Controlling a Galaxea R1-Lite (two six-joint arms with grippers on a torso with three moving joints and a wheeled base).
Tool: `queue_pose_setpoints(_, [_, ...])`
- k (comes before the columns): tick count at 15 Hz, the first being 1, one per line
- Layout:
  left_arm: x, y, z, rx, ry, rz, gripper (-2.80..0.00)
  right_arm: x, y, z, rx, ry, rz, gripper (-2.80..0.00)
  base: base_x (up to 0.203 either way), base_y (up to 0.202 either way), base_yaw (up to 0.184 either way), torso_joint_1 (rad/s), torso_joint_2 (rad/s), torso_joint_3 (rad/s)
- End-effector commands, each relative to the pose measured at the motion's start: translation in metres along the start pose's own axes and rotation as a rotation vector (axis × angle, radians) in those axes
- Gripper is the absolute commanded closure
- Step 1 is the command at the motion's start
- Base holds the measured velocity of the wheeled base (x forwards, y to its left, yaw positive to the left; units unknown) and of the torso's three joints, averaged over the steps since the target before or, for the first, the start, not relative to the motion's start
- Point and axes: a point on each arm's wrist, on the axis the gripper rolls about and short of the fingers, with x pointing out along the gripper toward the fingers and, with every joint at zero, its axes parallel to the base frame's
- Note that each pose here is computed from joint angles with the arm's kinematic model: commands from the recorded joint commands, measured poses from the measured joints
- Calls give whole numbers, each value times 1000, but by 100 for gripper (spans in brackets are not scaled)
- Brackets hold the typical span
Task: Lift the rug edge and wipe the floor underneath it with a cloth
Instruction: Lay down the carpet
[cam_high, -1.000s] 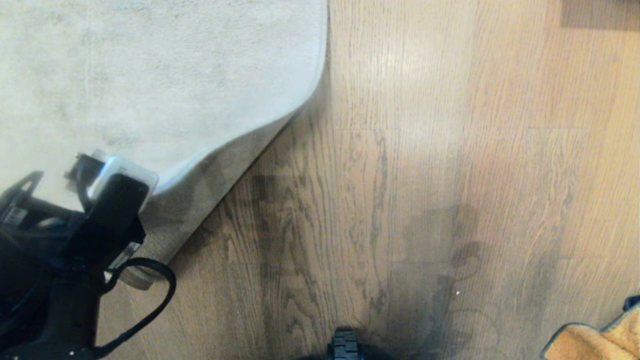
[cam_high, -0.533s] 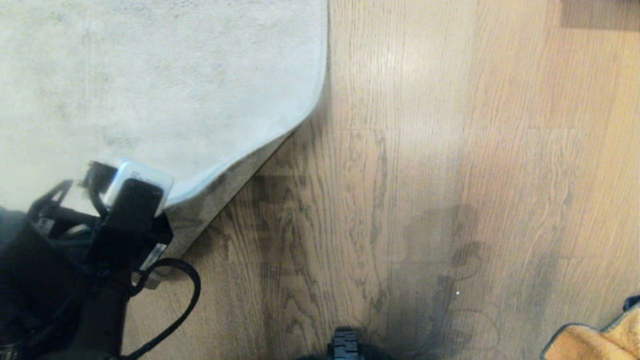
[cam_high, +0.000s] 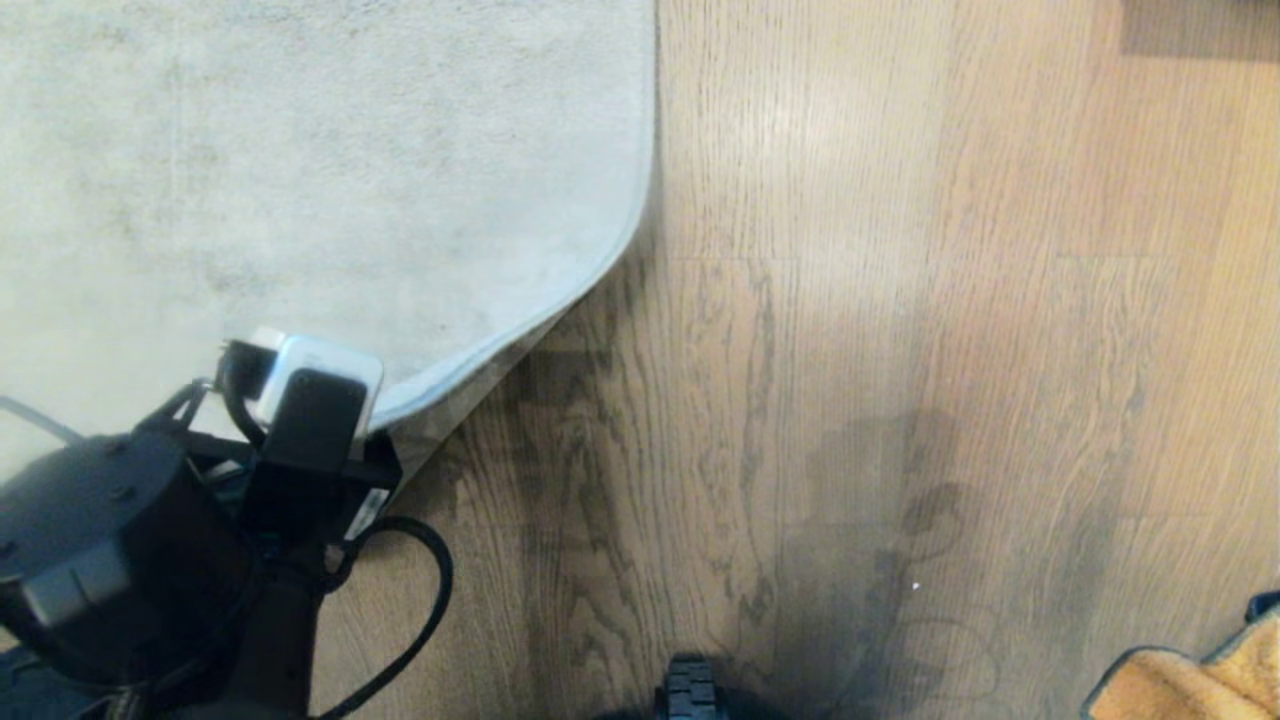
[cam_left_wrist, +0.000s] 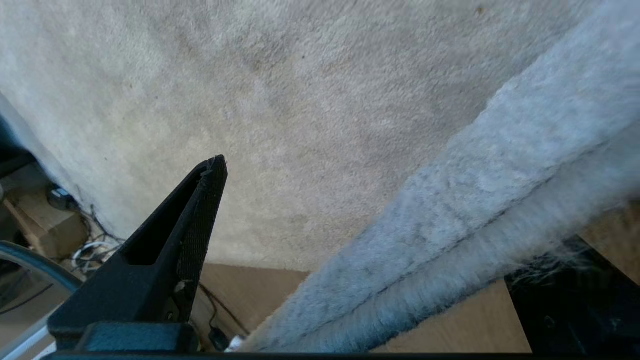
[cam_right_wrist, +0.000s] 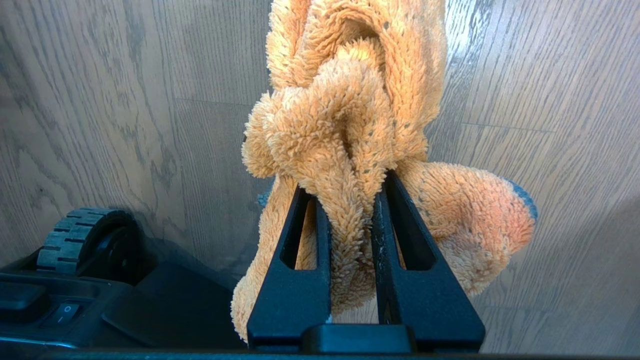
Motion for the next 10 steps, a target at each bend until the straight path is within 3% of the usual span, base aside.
queue_pose_setpoints(1, [0,-3,7,-24,-9,-2,-280,0,0,0,-1,1,1,0,0,0,0,0,0,0])
queue_pose_setpoints(3, [-2,-11,14,-76,-23,-21,-280,0,0,0,-1,1,1,0,0,0,0,0,0,0])
queue_pose_setpoints(10, [-17,-46,18,-168,-49,-123,-280,0,0,0,-1,1,1,0,0,0,0,0,0,0])
